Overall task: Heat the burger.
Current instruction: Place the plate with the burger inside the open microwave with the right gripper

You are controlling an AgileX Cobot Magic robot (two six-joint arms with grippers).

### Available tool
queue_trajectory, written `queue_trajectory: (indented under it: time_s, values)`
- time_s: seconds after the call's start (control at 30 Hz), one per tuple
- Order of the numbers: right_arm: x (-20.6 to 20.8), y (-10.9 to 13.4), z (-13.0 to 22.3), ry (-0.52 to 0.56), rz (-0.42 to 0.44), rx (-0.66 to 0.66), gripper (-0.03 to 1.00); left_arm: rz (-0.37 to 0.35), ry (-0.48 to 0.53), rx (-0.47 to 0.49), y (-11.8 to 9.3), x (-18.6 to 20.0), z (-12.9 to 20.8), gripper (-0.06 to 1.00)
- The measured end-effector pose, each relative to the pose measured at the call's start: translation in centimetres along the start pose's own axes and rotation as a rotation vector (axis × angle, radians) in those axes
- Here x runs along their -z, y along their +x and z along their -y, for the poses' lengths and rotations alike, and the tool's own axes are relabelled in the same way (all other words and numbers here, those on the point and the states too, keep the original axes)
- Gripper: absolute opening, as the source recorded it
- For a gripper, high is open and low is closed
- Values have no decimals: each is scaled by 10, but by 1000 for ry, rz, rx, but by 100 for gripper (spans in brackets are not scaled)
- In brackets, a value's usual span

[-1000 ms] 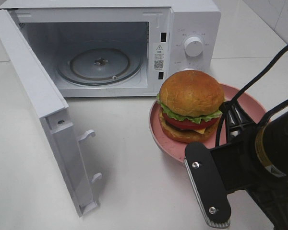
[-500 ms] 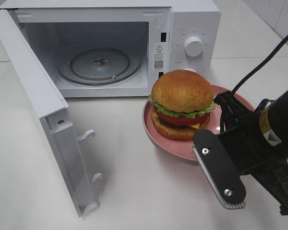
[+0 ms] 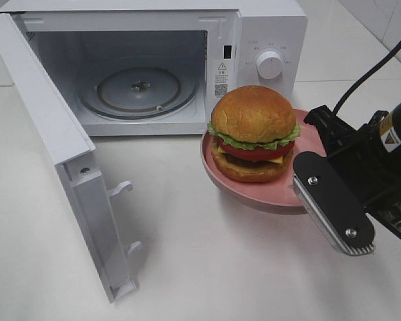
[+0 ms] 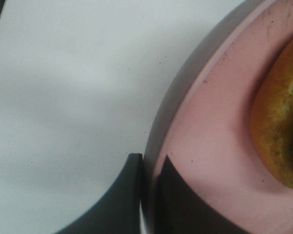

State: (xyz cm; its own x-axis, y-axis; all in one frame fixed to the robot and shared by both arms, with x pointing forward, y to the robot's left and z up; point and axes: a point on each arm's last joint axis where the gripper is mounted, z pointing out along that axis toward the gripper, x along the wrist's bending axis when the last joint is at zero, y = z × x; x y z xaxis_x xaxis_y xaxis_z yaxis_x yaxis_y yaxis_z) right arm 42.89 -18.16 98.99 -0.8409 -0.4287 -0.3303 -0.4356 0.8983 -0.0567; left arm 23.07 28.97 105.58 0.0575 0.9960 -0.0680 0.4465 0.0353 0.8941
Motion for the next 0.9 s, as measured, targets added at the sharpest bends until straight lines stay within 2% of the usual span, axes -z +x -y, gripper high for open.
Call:
queue_trajectory:
  time_s: [0.53, 0.73, 0.9]
  values:
    - [1, -2, 2, -12, 1, 17, 4, 0, 0, 0, 0, 0, 0, 97]
    - [1, -8, -4, -33, 67, 39, 4, 0, 0, 0, 0, 0, 0, 97]
    - [-3, -17, -12, -43, 72, 65, 4, 0, 0, 0, 0, 0, 0, 97]
